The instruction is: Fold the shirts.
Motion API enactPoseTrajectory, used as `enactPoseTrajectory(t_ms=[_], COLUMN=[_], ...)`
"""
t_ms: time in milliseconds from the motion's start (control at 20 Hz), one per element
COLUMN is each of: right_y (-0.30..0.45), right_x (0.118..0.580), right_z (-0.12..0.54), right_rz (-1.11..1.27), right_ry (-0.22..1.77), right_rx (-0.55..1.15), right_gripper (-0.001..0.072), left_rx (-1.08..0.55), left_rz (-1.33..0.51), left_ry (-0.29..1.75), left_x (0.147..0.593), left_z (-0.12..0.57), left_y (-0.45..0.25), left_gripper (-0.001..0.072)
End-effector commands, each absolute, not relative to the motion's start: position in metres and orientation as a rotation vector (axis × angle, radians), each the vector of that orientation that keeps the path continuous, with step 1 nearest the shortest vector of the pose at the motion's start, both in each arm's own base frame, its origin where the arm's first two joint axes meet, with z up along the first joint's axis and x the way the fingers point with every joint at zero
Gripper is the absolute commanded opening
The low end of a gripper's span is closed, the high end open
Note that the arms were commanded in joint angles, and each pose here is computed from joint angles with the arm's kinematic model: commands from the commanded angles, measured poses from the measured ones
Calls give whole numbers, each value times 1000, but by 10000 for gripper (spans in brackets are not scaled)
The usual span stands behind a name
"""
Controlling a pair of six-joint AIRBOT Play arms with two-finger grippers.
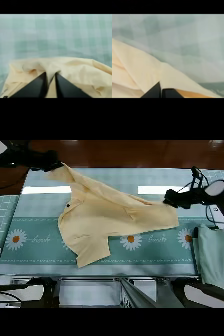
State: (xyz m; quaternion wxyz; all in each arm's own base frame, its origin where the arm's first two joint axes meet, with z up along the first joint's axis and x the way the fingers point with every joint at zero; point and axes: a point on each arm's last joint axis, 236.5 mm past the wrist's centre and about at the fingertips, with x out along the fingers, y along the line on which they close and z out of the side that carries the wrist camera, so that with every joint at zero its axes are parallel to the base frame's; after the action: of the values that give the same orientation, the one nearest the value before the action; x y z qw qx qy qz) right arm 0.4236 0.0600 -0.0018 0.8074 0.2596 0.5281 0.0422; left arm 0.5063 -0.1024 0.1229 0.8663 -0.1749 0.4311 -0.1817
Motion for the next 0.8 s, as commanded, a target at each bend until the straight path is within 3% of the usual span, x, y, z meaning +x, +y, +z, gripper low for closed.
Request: enactPoseTrajectory(t_ms=[0, 50, 100, 250, 400, 750], right_y=[65, 60, 48, -11, -83, -18], right_x=[485, 493, 494, 458, 380, 344], right_z=[-11, -4, 5, 19, -5, -4], right_rz=[113, 120, 131, 126, -53, 112], right_ry=[1102, 1093, 1092, 1188, 1367, 1083], right_rx=[725, 774, 786, 756, 640, 791], right_gripper=[186, 487, 639, 630, 630, 629], left_rx=[-453, -430, -389, -200, -339, -634], left_rz=[-418, -412, -390, -195, -109, -57], left_ry=[1011, 1068, 1134, 1319, 1368, 1491], left_x=[495, 484, 472, 434, 395, 241], left_z=[102, 93, 82, 54, 41, -72], left_y=[-117, -112, -99, -20, 10, -32], left_gripper=[704, 700, 700, 698, 699, 699])
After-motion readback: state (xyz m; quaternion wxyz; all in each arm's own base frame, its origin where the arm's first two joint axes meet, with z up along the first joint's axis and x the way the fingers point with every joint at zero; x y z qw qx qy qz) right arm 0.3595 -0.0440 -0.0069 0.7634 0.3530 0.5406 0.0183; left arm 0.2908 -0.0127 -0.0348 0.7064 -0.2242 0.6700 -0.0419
